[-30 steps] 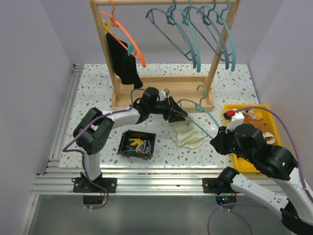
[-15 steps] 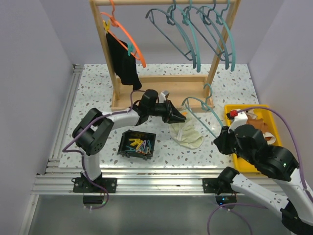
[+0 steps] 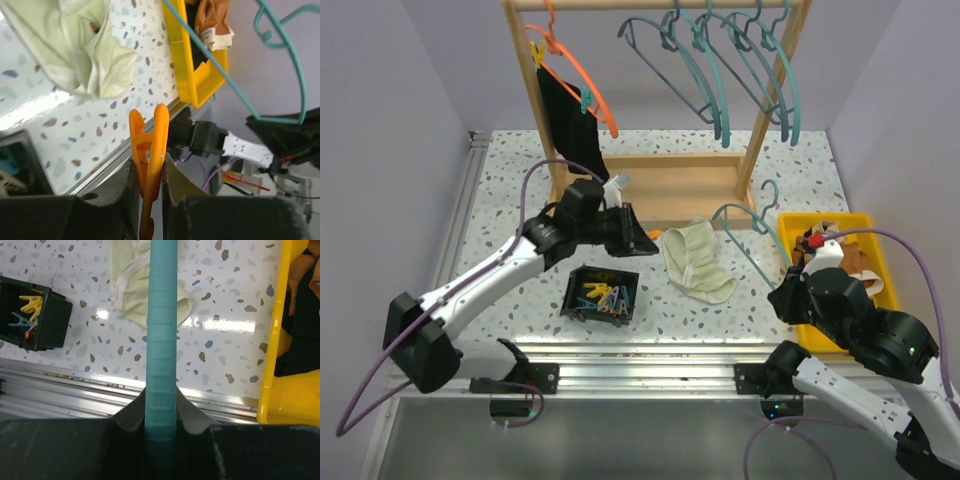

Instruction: Remove the underwear clipped to the hanger

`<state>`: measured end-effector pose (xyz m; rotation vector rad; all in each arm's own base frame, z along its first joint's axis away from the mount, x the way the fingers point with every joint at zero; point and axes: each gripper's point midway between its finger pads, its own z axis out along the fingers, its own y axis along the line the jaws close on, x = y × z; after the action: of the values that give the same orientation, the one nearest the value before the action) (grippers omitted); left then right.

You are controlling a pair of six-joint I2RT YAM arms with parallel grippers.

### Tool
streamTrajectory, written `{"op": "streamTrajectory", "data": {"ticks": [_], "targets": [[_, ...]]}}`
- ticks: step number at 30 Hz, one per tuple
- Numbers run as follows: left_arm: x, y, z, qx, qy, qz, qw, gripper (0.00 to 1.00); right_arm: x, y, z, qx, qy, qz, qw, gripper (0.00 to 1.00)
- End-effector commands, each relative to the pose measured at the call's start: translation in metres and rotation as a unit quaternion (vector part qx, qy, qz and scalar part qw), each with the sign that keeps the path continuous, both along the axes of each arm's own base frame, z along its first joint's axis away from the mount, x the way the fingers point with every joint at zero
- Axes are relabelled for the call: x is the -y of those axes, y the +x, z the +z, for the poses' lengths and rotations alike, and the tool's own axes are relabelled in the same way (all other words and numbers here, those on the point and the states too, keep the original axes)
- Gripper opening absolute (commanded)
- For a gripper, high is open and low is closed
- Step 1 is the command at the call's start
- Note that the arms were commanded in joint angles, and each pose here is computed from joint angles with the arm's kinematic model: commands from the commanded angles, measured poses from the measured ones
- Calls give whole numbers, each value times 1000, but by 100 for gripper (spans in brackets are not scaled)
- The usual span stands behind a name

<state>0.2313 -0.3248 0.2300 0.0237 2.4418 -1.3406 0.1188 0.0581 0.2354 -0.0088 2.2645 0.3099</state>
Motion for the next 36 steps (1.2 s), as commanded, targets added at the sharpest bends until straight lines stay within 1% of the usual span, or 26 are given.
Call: {"op": "streamTrajectory", "data": {"ticks": [1,2,4,7,10,13,14,15,16,18,19,21,22,25,27,31,36], "targets": [[-60,-40,-40,3,111,-1,994,0,9,0,19,21,19,-29,999,0],[-69,-55,-58,-16,121,-8,992,0,9,0,20,20,18,-28,999,0],[-87,-77,-75,-29,133,-11,991,0,4,-3,23,18,23,-10,1000,0],[-100,-94,-93,-38,141,-13,989,0,-4,-3,22,13,20,16,1000,0],[-106,-100,-112,-48,162,-24,985,0,-23,-3,26,12,39,58,997,0],[-109,-94,-121,-42,187,-29,981,1,-41,-1,33,8,48,97,994,0],[-111,-90,-123,-34,199,-29,979,5,-45,0,36,10,48,106,993,0],[-114,-88,-128,-39,216,-29,975,9,-51,3,37,6,43,119,992,0],[-113,-83,-124,-30,220,-28,975,22,-54,6,46,16,47,124,991,0],[-112,-79,-124,-25,226,-30,973,35,-59,10,54,23,42,136,990,0],[-111,-75,-120,-19,227,-28,973,50,-62,13,62,28,43,139,989,0],[-111,-73,-119,-15,230,-28,973,67,-66,16,68,33,39,149,988,0],[-111,-70,-117,-9,231,-27,973,81,-72,19,73,35,42,157,986,0],[-110,-66,-110,1,230,-23,973,96,-83,22,81,37,46,177,982,0],[-111,-65,-106,5,233,-23,972,100,-88,24,85,38,47,187,981,0],[-112,-54,-89,30,236,-3,971,100,-96,27,97,54,58,199,977,0],[-109,-43,-59,64,214,22,974,100,-108,38,116,78,57,219,971,0]]}}
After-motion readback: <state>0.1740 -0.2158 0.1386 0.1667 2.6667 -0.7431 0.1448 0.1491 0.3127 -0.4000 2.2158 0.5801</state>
